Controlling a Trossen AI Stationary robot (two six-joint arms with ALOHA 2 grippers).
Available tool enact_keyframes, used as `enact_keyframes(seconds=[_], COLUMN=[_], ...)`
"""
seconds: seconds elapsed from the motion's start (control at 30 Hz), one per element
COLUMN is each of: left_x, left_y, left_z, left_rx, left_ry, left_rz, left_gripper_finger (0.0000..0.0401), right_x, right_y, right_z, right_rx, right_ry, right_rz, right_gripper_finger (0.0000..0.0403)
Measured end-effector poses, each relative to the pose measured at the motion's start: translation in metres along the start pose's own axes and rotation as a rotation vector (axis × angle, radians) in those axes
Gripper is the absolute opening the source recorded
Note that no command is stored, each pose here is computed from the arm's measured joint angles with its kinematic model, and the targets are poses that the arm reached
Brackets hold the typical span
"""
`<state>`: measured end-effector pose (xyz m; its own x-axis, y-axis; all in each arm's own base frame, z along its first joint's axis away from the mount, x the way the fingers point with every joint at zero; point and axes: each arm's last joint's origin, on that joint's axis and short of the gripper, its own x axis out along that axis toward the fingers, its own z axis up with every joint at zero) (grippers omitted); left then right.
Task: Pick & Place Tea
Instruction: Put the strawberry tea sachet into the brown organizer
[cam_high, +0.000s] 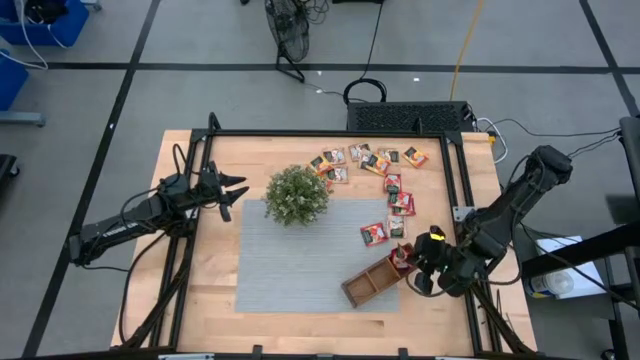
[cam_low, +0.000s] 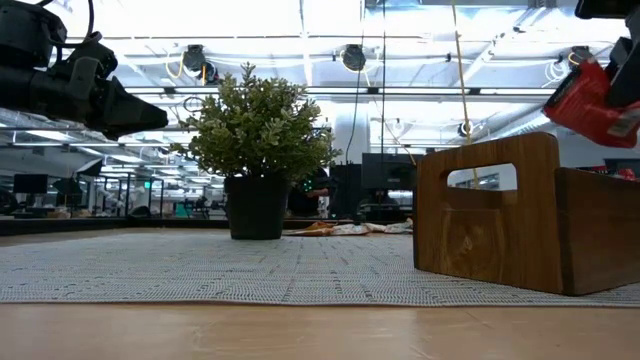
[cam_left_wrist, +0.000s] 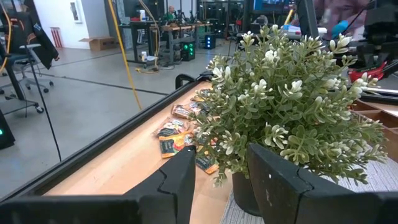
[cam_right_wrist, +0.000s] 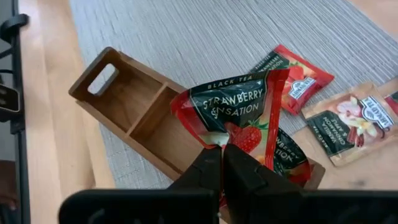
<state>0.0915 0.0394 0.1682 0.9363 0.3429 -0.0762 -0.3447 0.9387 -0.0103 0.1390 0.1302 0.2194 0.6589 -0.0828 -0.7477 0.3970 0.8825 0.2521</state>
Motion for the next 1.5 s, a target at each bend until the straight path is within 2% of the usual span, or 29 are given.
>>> enact_keyframes(seconds=[0.43, 0.77, 1.1, 1.27, 1.5], left_x=[0.0, 0.0, 0.0, 0.0, 0.0], left_y=[0.0, 0.0, 0.0, 0.0, 0.0], left_z=[0.0, 0.0, 0.0, 0.0, 0.0], left_rx=[0.0, 0.0, 0.0, 0.0, 0.0], left_ry=[0.0, 0.0, 0.0, 0.0, 0.0], left_rz=[0.0, 0.0, 0.0, 0.0, 0.0], left_gripper_finger=[0.0148, 0.0147, 0.0147, 0.0147, 0.0147], right_x=[0.016, 0.026, 0.026, 0.026, 0.027], right_y=[0.003, -0.009, -0.008, -0.007, -0.006], right_z=[-0.011, -0.021, -0.02, -0.019, -0.018], right_rx=[0.041, 0.078, 0.071, 0.061, 0.069], right_ry=[0.054, 0.066, 0.009, 0.006, -0.016], right_rz=[-0.078, -0.135, -0.137, -0.131, -0.118], right_gripper_finger=[0.0, 0.0003, 0.0009, 0.0036, 0.0103])
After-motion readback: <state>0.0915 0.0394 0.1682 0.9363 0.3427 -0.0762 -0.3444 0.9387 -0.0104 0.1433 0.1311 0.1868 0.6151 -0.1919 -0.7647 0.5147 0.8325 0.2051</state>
